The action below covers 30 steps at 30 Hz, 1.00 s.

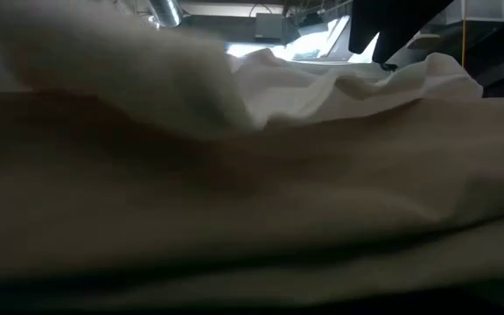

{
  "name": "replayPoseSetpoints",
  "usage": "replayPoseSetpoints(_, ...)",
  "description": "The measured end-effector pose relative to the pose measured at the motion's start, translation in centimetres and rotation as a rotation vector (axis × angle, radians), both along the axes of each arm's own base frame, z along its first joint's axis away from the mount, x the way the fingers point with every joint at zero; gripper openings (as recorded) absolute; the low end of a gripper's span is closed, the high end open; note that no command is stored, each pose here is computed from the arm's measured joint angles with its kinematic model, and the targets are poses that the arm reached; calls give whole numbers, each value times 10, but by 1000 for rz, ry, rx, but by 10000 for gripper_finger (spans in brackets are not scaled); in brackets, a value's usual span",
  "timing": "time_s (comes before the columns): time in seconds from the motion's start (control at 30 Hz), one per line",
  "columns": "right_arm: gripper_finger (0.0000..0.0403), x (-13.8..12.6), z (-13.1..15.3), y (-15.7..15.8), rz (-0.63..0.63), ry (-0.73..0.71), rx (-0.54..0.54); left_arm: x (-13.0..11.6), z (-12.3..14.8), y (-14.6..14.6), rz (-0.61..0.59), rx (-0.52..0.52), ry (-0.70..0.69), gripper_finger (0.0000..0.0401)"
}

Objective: Fold laundry
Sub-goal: Fold the pink panty

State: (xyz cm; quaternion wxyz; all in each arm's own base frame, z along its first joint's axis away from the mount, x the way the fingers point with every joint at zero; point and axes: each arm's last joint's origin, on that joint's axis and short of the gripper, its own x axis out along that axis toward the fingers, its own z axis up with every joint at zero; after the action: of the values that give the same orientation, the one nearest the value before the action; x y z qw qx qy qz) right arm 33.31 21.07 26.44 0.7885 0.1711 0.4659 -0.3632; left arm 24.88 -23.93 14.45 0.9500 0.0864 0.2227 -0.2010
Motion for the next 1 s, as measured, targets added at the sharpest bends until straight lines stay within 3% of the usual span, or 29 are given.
replayPoseSetpoints(0.3, 186, 0, -1, 2, 87, 67, 25, 5, 32, 17, 175, -130, -59, 3)
replayPoseSetpoints(0.53, 186, -1, -1, 3, 124, 105, 50, 16, 37, 35, 360, -171, -87, 2)
replayPoseSetpoints(1.0, 186, -1, -1, 3, 193, 134, 29, 20, 18, 70, 735, -72, -3, 2)
